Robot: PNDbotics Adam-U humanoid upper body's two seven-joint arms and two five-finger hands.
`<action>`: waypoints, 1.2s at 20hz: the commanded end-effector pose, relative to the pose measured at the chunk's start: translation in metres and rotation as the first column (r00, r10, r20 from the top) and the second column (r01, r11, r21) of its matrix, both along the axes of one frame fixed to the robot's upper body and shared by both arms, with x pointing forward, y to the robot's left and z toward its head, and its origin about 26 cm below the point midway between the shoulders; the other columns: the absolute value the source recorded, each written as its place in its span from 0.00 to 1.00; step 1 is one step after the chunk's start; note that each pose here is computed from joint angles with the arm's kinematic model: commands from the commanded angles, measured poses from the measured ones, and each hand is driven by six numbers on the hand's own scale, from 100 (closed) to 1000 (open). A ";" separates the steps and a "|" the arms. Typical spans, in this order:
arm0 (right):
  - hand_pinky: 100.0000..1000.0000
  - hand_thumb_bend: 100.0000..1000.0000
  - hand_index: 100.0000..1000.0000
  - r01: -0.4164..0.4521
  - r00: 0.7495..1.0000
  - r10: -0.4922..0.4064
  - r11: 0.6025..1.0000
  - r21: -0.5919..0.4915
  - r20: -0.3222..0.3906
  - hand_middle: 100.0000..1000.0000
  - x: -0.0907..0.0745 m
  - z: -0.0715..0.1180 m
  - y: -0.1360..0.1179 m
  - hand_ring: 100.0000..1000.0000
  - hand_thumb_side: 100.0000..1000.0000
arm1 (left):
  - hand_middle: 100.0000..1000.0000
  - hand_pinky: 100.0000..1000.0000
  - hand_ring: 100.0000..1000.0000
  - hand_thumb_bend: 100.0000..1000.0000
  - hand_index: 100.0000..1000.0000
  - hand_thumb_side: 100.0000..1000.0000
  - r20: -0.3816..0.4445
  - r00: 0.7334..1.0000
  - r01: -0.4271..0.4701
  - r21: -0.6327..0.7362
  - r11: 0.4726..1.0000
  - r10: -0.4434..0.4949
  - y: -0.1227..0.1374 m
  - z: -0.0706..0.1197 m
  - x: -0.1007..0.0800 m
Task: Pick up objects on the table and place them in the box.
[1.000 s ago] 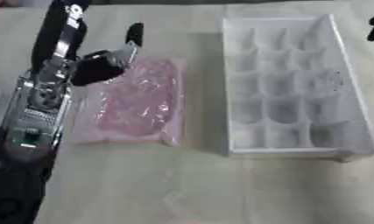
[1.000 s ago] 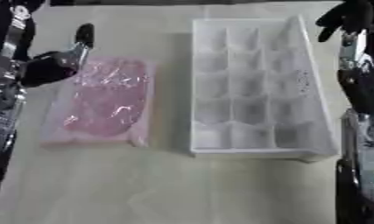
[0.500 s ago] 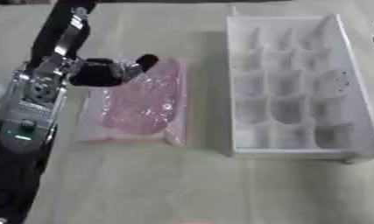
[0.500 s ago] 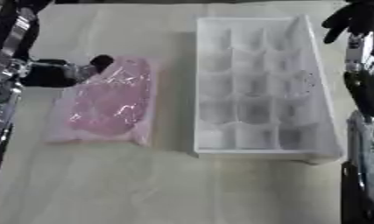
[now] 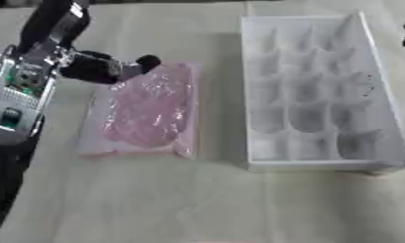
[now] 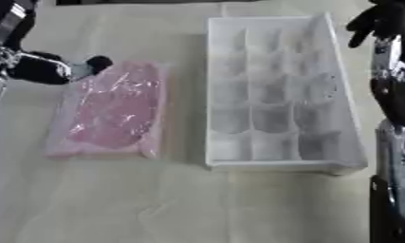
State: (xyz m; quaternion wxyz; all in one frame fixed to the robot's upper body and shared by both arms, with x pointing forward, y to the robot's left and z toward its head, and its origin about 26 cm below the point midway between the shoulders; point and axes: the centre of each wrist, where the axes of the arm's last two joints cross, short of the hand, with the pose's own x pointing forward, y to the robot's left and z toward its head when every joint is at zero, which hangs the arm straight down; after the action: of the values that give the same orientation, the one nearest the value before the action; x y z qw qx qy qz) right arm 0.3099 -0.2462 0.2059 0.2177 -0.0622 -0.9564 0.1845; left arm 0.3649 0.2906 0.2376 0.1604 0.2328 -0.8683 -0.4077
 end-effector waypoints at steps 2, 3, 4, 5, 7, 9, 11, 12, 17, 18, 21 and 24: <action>0.25 0.00 0.64 -0.009 0.999 0.009 1.000 -0.015 0.037 0.62 -0.002 0.010 0.000 0.42 0.47 | 0.85 0.63 0.71 0.26 0.91 0.40 0.015 1.000 0.012 -0.003 1.000 -0.012 0.009 0.013 0.007; 0.26 0.00 0.64 -0.010 0.999 0.011 1.000 -0.015 0.038 0.62 -0.002 0.010 0.001 0.42 0.47 | 0.83 0.60 0.68 0.26 0.89 0.39 0.019 1.000 0.016 -0.021 1.000 -0.015 0.008 0.013 0.009; 0.26 0.00 0.64 -0.011 0.999 0.012 1.000 -0.016 0.039 0.62 -0.002 0.010 0.001 0.42 0.47 | 0.83 0.60 0.68 0.26 0.89 0.39 0.023 1.000 0.018 -0.035 0.999 -0.017 0.007 0.013 0.011; 0.26 0.00 0.64 -0.013 0.999 0.013 1.000 -0.016 0.040 0.62 -0.002 0.011 0.001 0.42 0.47 | 0.82 0.60 0.68 0.26 0.88 0.39 0.024 1.000 0.018 -0.040 0.999 -0.017 0.007 0.013 0.012; 0.26 0.00 0.64 -0.015 0.999 0.016 1.000 -0.016 0.043 0.62 -0.002 0.011 0.002 0.42 0.47 | 0.82 0.60 0.67 0.24 0.88 0.40 0.022 1.000 0.015 -0.027 1.000 -0.014 0.006 0.011 0.016; 0.26 0.00 0.64 -0.016 0.999 0.017 1.000 -0.016 0.044 0.62 -0.002 0.012 0.002 0.42 0.47 | 0.81 0.58 0.66 0.22 0.87 0.41 0.022 1.000 0.010 -0.018 1.000 -0.010 0.006 0.009 0.018; 0.26 0.00 0.64 -0.018 0.999 0.018 1.000 -0.016 0.045 0.62 -0.002 0.012 0.002 0.42 0.47 | 0.79 0.56 0.64 0.17 0.85 0.44 0.019 1.000 0.009 -0.034 0.999 -0.008 0.005 0.005 0.022; 0.26 0.00 0.64 -0.018 0.999 0.019 1.000 -0.016 0.045 0.62 -0.002 0.012 0.002 0.42 0.47 | 0.78 0.55 0.62 0.12 0.84 0.48 0.019 1.000 0.009 -0.052 0.999 -0.008 0.005 0.003 0.023; 0.26 0.00 0.64 -0.018 0.999 0.019 1.000 -0.014 0.046 0.62 -0.002 0.012 0.003 0.42 0.47 | 0.76 0.52 0.60 0.04 0.82 0.55 0.013 1.000 -0.016 -0.131 0.991 0.018 0.003 -0.011 0.026; 0.26 0.00 0.64 -0.018 0.999 0.019 1.000 -0.013 0.047 0.62 -0.002 0.012 0.003 0.42 0.47 | 0.74 0.51 0.58 0.01 0.81 0.60 0.011 1.000 -0.025 -0.136 0.990 0.027 0.002 -0.014 0.026; 0.26 0.00 0.64 -0.020 0.999 0.021 1.000 -0.013 0.048 0.62 -0.002 0.013 0.003 0.42 0.47 | 0.73 0.50 0.58 0.00 0.80 0.64 0.001 0.999 -0.041 -0.150 0.988 0.042 0.000 -0.022 0.027; 0.26 0.00 0.64 -0.021 0.999 0.022 1.000 -0.013 0.050 0.62 -0.001 0.013 0.003 0.42 0.47 | 0.73 0.50 0.57 0.00 0.80 0.65 -0.019 0.999 -0.049 -0.151 0.987 0.047 -0.001 -0.029 0.029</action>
State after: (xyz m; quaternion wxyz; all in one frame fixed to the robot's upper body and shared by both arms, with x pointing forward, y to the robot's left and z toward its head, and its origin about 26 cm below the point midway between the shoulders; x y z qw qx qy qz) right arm 0.3111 -0.2430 0.2105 0.2080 -0.0565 -0.9584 0.1870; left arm 0.3938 0.2879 0.2021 0.2025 0.2307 -0.8894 -0.3388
